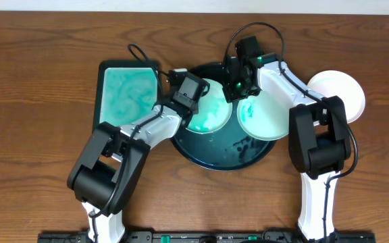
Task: Clean dirty plates on tray and stack at the side
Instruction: 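Scrub the held pale green plate with the sponge in the left gripper, then move the sponge back over the teal tray with the left gripper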
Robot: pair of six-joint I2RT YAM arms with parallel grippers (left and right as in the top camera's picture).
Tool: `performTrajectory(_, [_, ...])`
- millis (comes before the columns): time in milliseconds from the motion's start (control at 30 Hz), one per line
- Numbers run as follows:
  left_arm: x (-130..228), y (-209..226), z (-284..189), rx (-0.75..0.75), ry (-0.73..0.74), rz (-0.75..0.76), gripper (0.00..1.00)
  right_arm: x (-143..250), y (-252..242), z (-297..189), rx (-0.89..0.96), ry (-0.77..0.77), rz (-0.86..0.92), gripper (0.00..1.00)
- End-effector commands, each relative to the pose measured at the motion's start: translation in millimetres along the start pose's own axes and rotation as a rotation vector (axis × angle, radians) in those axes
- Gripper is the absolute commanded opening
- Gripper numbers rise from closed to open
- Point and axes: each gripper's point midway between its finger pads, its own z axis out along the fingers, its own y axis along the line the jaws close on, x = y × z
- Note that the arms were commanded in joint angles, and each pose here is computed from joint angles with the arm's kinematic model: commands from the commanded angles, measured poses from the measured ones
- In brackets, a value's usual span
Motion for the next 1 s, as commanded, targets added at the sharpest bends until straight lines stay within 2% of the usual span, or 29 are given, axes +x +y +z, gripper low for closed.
performTrajectory(0, [-21, 33, 7, -0.107, -0.072, -0.027, 0.07, 11, -10, 10, 0.064, 0.034, 0.014, 0.01])
performTrajectory(133, [-32, -8, -7, 0.126, -0.058, -0.058, 0.08, 11, -10, 10, 0.064, 0.035, 0.014, 0.01])
performTrajectory(300, [-17, -69, -30, 0.491, 0.069, -0.044, 0.07, 11, -10, 10, 0.064, 0.035, 0.014, 0.01])
performTrajectory(400, [-7, -84, -40, 0.591, 0.123, -0.031, 0.08, 11, -10, 10, 0.064, 0.035, 0.014, 0.01])
performTrajectory(533, [-5, -79, -35, 0.566, 0.114, 0.014, 0.07, 10, -10, 10, 0.064, 0.031, 0.013, 0.01])
performTrajectory(633, [-2, -67, -21, 0.482, 0.095, 0.050, 0.07, 9, -10, 10, 0.064, 0.028, 0.012, 0.01])
performTrajectory(967, [-7, 17, 25, 0.036, 0.008, 0.055, 0.07, 9, -10, 10, 0.064, 0.028, 0.012, 0.01])
